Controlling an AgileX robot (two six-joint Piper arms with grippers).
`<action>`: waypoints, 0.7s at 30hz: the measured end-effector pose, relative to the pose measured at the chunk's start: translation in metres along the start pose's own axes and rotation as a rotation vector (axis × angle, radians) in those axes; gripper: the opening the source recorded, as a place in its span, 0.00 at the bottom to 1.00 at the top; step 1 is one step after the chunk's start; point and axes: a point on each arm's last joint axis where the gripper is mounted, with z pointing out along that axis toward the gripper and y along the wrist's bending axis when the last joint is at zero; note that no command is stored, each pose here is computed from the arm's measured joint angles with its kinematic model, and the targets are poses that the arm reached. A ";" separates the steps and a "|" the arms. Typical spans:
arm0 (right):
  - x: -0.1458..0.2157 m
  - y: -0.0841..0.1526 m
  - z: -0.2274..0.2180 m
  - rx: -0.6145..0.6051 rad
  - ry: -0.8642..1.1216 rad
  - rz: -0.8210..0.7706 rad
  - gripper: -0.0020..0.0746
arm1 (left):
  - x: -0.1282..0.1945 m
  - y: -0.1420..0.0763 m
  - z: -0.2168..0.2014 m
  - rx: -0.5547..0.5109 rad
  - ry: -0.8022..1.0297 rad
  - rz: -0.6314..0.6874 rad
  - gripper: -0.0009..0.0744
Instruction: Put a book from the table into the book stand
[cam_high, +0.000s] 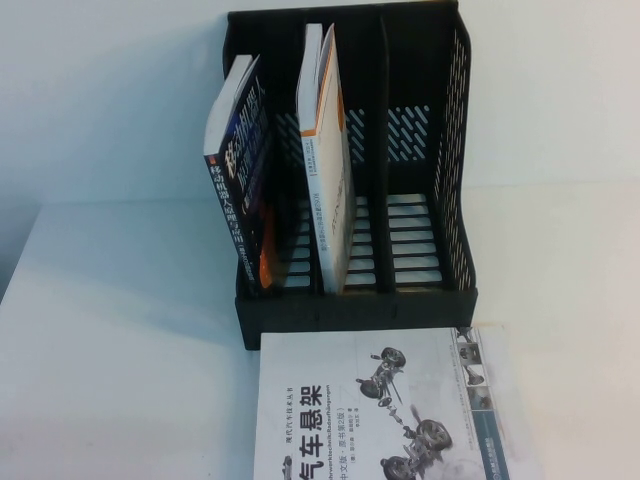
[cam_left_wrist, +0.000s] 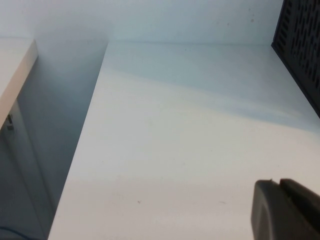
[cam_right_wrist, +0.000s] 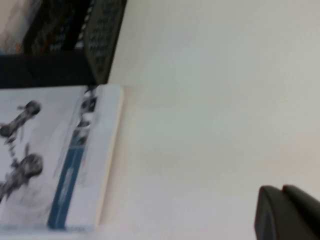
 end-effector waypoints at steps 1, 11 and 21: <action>0.001 -0.002 0.001 0.019 -0.025 0.002 0.02 | 0.000 0.000 0.000 0.001 0.000 0.000 0.01; 0.033 -0.011 0.031 0.161 -0.213 -0.006 0.02 | 0.000 0.000 0.000 0.000 0.001 0.000 0.01; 0.082 -0.017 0.066 0.196 -0.221 -0.018 0.02 | 0.000 0.000 0.000 0.000 0.002 -0.001 0.01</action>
